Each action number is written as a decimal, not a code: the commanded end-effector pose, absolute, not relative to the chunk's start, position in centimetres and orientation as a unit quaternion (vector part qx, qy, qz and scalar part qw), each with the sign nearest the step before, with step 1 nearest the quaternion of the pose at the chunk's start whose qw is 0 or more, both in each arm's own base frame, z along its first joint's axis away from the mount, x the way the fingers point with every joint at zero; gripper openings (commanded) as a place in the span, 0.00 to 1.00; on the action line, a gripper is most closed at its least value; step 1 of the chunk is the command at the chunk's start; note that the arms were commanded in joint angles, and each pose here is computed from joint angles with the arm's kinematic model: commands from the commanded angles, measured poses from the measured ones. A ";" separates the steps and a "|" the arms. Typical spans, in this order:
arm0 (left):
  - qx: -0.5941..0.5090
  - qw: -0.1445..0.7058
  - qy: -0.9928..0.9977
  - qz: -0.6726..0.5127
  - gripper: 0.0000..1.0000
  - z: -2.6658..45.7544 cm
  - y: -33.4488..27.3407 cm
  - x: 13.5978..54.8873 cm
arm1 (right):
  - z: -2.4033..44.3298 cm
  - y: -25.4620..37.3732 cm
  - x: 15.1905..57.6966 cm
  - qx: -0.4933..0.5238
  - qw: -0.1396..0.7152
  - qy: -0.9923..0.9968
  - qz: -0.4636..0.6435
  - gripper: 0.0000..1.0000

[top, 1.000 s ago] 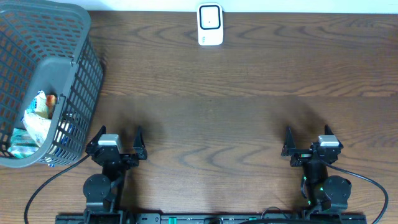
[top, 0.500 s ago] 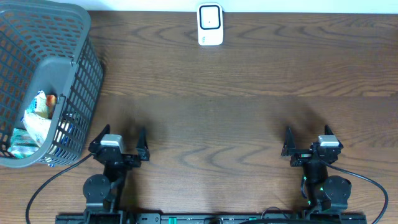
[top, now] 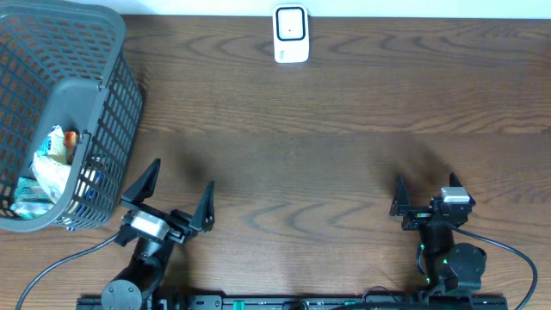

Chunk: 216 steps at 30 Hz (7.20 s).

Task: Scan the item barcode
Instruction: 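Reach the left gripper into the grey basket and grasp the snack bag, then lift the snack bag out and drop it near the scanner, then reach the left gripper back into the basket and grasp the orange box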

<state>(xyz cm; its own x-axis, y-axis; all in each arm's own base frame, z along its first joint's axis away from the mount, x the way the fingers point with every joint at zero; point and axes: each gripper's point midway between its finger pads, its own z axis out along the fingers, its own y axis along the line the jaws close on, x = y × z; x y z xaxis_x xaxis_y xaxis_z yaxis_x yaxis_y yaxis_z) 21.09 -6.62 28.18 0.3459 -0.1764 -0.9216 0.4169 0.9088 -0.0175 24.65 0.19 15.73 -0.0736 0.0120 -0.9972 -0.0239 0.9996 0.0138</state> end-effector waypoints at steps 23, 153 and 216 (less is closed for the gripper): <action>-0.043 0.649 0.759 -0.031 0.97 44.5 0.8 31.8 | 15.7 0.0 24.6 -0.003 0.681 0.733 0.007 0.99; -0.126 0.186 0.945 -0.237 0.08 14.3 -22.2 46.8 | 15.7 0.0 24.6 -0.003 0.681 0.733 0.007 0.99; -0.534 0.283 0.773 0.195 0.84 28.5 22.3 28.4 | 15.7 0.0 24.6 -0.003 0.681 0.733 0.007 0.99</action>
<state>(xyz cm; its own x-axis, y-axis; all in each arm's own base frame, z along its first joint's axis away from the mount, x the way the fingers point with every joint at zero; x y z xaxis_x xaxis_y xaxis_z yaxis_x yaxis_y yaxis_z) 30.80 18.64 30.32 -0.4085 -0.6642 -0.6260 -0.8176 0.5711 -0.0725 24.65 0.17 15.74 -0.0732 0.0120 -0.9972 -0.0228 0.9996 0.0137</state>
